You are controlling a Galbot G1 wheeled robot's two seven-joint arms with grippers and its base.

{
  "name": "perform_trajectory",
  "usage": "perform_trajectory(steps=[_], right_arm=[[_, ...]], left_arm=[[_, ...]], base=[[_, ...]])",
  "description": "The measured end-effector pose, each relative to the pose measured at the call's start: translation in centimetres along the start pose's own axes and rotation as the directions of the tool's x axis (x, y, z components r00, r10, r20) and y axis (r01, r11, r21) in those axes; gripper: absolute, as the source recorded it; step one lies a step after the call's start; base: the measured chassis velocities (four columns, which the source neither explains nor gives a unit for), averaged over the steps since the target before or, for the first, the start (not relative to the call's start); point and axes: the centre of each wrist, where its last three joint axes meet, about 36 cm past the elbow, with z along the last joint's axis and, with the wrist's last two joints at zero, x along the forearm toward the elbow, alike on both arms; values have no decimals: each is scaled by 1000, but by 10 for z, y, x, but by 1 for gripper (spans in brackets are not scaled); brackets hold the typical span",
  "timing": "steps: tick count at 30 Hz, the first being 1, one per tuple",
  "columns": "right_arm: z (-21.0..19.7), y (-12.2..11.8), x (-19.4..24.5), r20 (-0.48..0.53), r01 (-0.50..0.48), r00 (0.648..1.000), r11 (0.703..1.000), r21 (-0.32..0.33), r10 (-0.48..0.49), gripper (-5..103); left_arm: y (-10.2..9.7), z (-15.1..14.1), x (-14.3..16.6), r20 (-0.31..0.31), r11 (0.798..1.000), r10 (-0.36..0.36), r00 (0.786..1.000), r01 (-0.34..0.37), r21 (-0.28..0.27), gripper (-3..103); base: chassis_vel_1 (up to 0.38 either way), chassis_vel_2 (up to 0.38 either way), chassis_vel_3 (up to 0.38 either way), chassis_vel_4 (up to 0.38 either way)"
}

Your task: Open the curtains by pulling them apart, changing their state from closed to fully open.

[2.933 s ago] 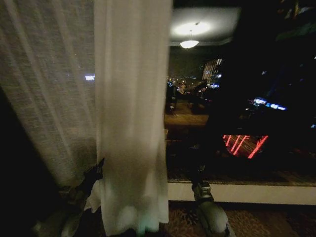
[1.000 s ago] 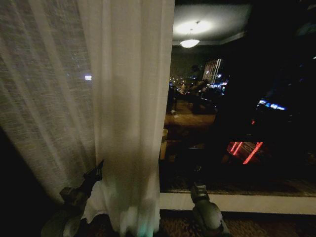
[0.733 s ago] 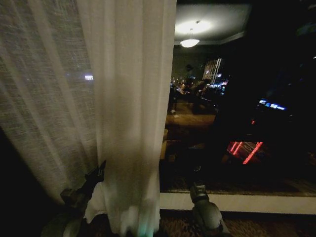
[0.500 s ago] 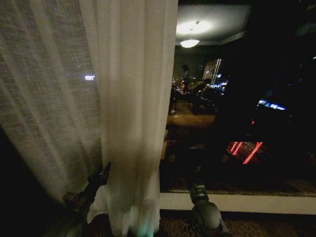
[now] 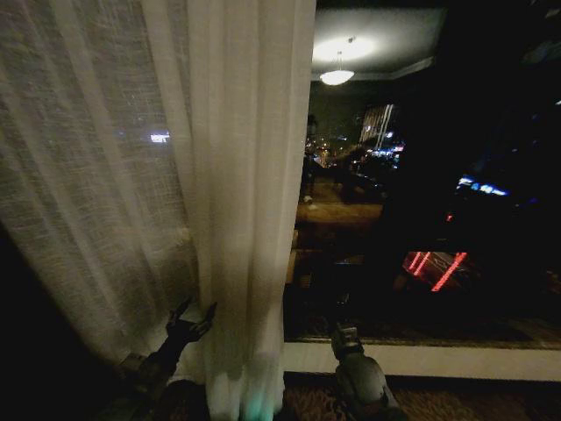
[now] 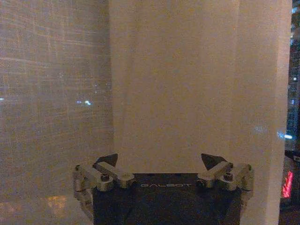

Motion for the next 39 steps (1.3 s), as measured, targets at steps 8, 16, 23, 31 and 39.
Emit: perform_trajectory(steps=[8, 16, 23, 31, 39], right_arm=[[-2, -7, -1, -24, 1, 1000, 999, -33, -2, 100], [-5, -13, 1, -37, -12, 999, 999, -33, 10, 100], [-6, -10, 0, -33, -8, 999, 999, -41, 6, 100], [-8, 1, -5, -29, 11, 1000, 999, -52, -13, 100], [-6, 6, -9, -29, 13, 999, 999, -34, -14, 100]], left_arm=[[4, 3, -6, 2, 996, -87, 996, 87, 9, 100], [8, 0, -10, 12, 996, -93, 996, 93, 3, 100], [10, -1, -8, 8, 995, -100, 995, 100, -2, 100], [16, -2, -7, 14, 994, -105, 994, 105, 2, 100], [19, 4, -8, 13, 994, -113, 994, 113, 8, 100]], base=[[0, 0, 0, 0], [0, 0, 0, 0], [-52, -41, 39, 45], [-169, -160, 176, 161], [-208, -203, 188, 201]])
